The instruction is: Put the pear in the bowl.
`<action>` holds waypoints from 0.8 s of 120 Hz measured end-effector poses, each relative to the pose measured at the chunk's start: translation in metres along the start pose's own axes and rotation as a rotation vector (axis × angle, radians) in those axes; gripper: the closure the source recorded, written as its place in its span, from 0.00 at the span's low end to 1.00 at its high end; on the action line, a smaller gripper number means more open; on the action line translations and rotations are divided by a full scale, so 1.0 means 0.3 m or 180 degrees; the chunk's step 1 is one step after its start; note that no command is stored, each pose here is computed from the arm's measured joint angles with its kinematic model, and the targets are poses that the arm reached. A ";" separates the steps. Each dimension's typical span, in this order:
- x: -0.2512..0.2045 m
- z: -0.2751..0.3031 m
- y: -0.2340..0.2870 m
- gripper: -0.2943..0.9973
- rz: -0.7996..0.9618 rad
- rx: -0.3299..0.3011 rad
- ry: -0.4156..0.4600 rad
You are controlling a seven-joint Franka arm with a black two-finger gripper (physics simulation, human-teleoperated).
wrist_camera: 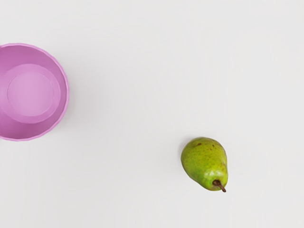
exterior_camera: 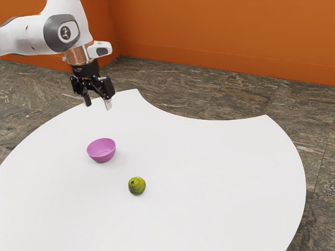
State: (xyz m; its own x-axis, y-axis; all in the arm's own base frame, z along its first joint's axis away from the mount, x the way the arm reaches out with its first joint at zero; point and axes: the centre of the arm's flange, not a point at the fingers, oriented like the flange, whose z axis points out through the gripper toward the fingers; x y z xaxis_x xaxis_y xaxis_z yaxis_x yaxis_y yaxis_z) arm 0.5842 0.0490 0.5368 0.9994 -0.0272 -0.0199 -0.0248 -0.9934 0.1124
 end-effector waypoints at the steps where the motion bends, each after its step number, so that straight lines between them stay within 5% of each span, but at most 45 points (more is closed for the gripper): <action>1: 0.001 -0.001 -0.001 0.25 0.0002 0.0002 0.0009; 21: -0.002 0.021 0.011 0.25 0.0070 0.0030 0.0055; 63: -0.081 0.417 0.364 0.25 0.0271 0.0075 -0.0567; 96: -0.026 0.642 0.361 0.24 -0.0084 0.0147 -0.0460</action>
State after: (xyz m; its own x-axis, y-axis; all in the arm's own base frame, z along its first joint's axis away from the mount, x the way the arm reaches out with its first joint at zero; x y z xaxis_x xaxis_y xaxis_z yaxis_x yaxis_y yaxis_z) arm 0.5693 -0.0799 0.3579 0.9861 -0.0134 -0.1655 -0.0028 -0.9979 0.0642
